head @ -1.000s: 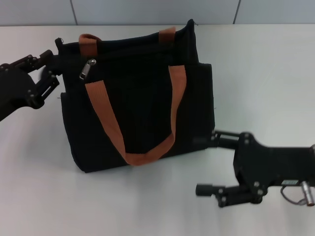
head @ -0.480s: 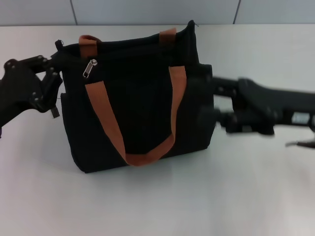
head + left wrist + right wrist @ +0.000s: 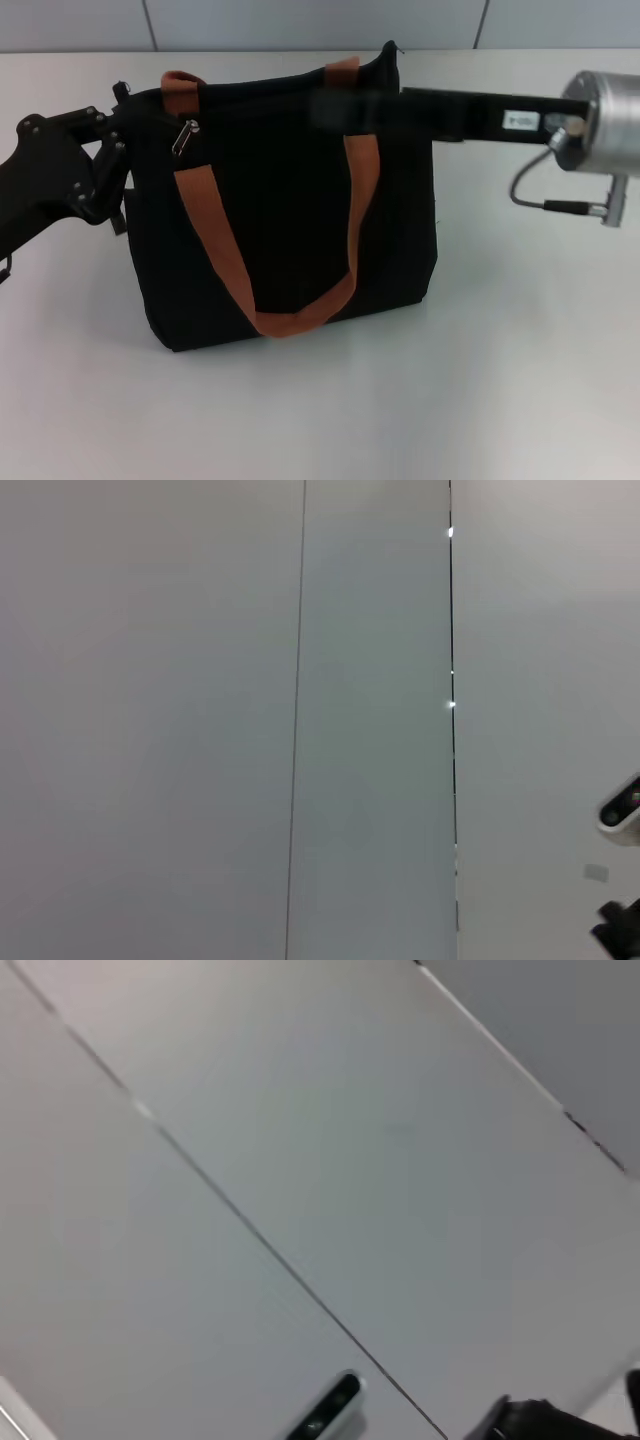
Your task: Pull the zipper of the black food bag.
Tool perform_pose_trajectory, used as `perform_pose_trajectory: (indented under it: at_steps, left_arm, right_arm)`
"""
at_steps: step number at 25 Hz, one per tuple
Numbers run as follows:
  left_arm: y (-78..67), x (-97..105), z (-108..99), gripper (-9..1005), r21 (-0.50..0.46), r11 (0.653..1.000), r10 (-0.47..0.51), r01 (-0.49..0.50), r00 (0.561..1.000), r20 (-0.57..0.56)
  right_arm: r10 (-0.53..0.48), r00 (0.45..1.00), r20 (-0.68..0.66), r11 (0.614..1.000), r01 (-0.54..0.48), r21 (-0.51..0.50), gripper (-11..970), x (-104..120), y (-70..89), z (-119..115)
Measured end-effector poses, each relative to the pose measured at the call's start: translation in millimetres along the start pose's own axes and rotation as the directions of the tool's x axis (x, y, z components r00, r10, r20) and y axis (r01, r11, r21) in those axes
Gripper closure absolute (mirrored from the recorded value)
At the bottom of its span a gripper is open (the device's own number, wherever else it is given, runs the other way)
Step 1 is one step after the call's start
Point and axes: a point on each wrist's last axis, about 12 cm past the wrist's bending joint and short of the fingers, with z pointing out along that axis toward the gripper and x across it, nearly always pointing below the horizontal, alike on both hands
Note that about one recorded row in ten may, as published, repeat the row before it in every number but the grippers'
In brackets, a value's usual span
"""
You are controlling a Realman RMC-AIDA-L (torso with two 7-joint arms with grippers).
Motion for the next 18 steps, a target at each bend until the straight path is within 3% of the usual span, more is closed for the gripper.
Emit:
perform_pose_trajectory:
  at_steps: [2,5,13,16,18]
  left_arm:
    - [-0.2,0,0,947,-0.001,1.0,-0.001,0.001,1.0,0.0]
    - [-0.5,1,-1,946,-0.001,1.0,-0.001,0.001,1.0,-0.002]
    - [-1.0,1,-1,946,-0.002,1.0,-0.003,0.003,1.0,-0.002]
    - [-1.3,1,-1,946,-0.001,1.0,-0.003,0.003,1.0,-0.002]
    - [-1.6,1,-2,946,-0.002,1.0,0.004,-0.004,1.0,-0.003]
  right_arm:
    - [0.015,1.0,-0.011,1.0,-0.015,0.009,127,-1,-1.4,3]
    - [0.12,0.99,-0.071,0.992,-0.117,0.043,132,-6,-6.0,19]
    - [0.339,0.936,-0.089,0.938,-0.33,0.102,379,-16,-10.5,36]
    - [0.375,0.922,-0.101,0.925,-0.364,0.112,471,-17,-10.6,40]
    - [0.421,0.899,-0.124,0.903,-0.402,0.15,472,-19,-12.7,49]
